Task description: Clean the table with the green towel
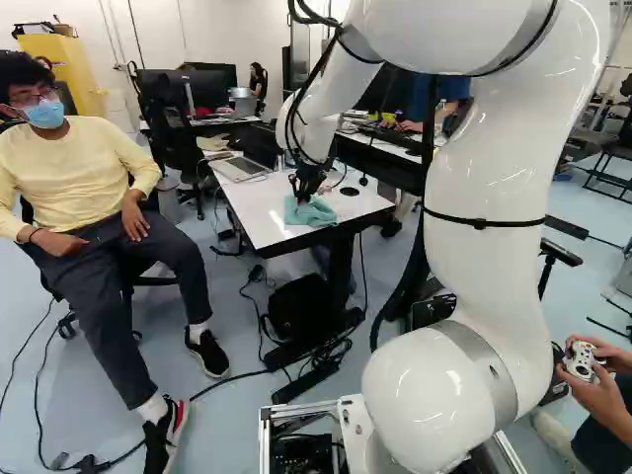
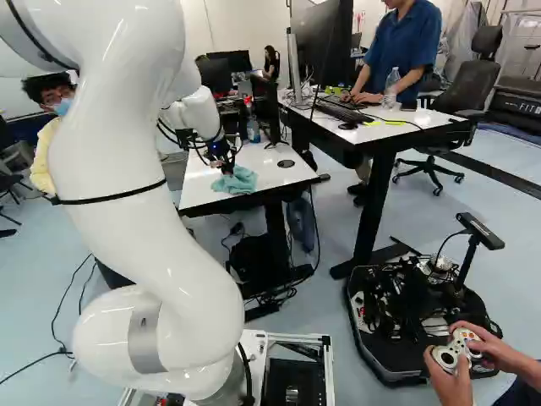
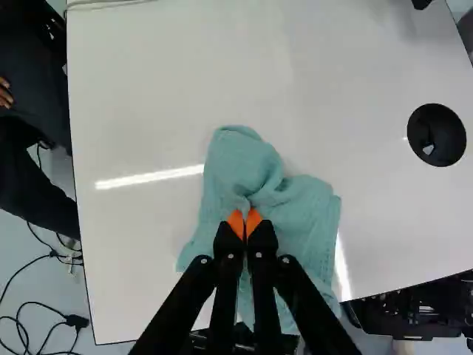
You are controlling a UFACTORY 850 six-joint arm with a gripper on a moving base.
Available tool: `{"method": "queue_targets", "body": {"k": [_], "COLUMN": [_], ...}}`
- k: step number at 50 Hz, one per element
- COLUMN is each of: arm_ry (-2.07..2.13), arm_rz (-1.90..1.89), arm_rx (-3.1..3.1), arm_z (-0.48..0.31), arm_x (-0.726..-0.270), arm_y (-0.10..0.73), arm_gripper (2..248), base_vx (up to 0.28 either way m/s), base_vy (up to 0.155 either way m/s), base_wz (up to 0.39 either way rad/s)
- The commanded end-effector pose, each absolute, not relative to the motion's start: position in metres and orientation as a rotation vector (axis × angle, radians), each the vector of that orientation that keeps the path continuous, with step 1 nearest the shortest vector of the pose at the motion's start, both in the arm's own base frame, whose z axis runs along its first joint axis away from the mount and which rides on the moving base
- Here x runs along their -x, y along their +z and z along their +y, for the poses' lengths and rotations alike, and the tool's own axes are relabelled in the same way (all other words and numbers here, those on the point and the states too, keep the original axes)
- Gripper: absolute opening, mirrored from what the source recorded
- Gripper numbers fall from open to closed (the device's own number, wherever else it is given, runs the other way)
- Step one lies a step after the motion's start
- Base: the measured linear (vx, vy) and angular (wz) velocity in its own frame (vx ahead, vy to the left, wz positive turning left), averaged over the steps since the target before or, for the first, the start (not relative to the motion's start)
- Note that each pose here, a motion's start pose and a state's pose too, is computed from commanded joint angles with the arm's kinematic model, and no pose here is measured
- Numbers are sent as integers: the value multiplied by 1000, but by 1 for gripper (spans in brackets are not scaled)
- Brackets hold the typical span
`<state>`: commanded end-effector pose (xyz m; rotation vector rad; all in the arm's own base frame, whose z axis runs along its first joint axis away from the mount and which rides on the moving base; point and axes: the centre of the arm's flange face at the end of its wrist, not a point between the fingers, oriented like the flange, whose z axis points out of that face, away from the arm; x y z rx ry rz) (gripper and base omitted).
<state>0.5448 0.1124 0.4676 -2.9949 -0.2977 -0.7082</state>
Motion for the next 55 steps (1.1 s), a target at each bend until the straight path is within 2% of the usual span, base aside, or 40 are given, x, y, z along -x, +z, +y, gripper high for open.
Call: {"method": "queue_targets", "body": {"k": [55], "arm_ry": [-835], "arm_rz": [-292], "arm_rx": [2953], "arm_z": [107], "arm_x": [-520], "arm_y": [537], "arm_gripper": [26], "base_vx": [0], "base_vy": [0], "base_wz": [0]}}
